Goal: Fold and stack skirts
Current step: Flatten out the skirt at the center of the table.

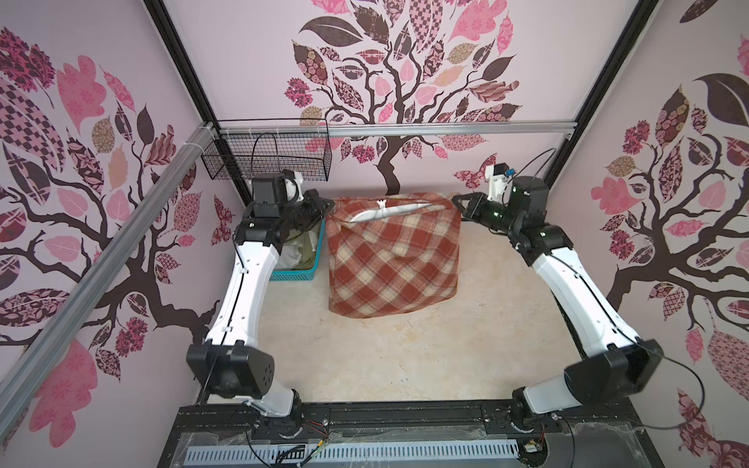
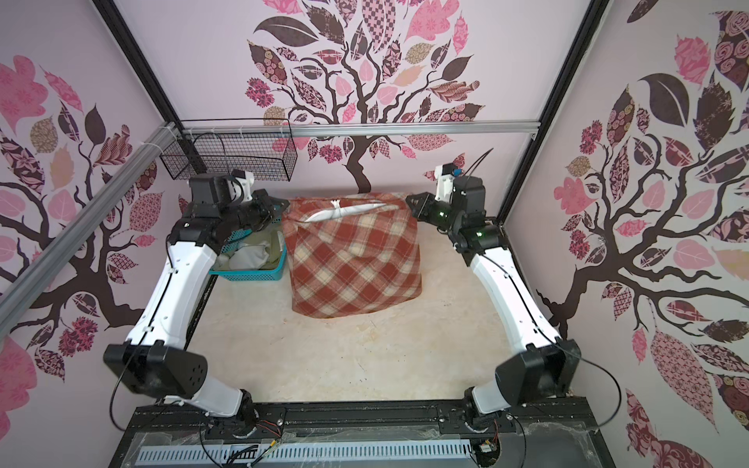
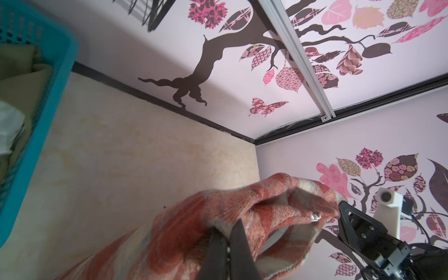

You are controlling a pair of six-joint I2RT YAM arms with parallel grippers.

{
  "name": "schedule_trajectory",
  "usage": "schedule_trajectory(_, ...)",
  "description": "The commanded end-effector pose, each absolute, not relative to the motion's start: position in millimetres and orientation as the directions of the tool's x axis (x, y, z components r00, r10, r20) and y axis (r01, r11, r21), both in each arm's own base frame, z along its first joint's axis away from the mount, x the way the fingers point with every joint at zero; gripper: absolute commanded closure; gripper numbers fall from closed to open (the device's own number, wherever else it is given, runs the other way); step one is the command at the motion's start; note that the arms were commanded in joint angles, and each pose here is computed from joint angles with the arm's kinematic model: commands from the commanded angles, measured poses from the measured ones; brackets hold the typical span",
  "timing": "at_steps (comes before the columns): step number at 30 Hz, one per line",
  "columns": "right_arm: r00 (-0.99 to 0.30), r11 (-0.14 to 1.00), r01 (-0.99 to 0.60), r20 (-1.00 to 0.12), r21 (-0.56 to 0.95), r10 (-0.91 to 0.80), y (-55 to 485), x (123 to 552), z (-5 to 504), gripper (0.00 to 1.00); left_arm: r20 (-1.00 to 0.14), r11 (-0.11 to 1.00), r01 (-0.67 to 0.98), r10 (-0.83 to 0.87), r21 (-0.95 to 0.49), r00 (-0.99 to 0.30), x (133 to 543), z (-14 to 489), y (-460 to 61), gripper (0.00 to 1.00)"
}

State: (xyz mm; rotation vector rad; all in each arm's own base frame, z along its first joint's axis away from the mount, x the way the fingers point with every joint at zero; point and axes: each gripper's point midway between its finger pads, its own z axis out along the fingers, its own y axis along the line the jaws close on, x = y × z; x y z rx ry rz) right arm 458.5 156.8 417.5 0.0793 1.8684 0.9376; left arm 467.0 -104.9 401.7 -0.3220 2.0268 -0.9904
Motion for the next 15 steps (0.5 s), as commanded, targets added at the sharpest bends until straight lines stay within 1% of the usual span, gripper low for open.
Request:
schedule_trajectory(1, -0.385, 0.756, -0.299, -0.799, 0.582, 0.463, 120.4, 500.2, 447.3, 1.00, -0.660, 0.680, 0.156, -0.589, -0.717, -0.466, 503.7, 453.8, -73.6, 1.00)
schedule_trajectory(3, -0.360, 0.761, -0.324, -0.817, 0.562, 0.450, 121.6, 504.9, 464.8, 1.00, -0.671, 0.661, 0.210, -0.587, -0.720, -0.453, 510.3, 473.9, -79.0, 1.00)
schedule_trajectory(6, -0.344, 0.759, -0.358, -0.833, 0.544, 0.434, 123.9, 499.4, 479.1, 1.00, -0.691, 0.644, 0.274, -0.588, -0.714, -0.420, 503.3, 499.0, -83.8, 1.00)
schedule_trajectory(9, -0.372, 0.760, -0.363, -0.832, 0.539, 0.412, 126.2, 483.8, 470.9, 1.00, -0.697, 0.644, 0.289, -0.574, -0.708, -0.430, 486.0, 494.2, -87.3, 1.00)
schedule_trajectory(11, -0.402, 0.756, -0.348, -0.817, 0.554, 0.414, 125.5, 469.1, 450.9, 1.00, -0.683, 0.644, 0.268, -0.570, -0.717, -0.458, 471.0, 474.5, -90.0, 1.00)
schedule_trajectory(14, -0.478, 0.749, -0.289, -0.768, 0.596, 0.427, 122.6, 438.1, 386.7, 1.00, -0.627, 0.646, 0.191, -0.557, -0.739, -0.544, 440.3, 407.8, -102.6, 1.00)
schedule_trajectory(15, -0.513, 0.743, -0.260, -0.740, 0.617, 0.435, 122.6, 423.9, 356.9, 1.00, -0.611, 0.657, 0.163, -0.542, -0.736, -0.577, 425.9, 381.1, -109.6, 1.00)
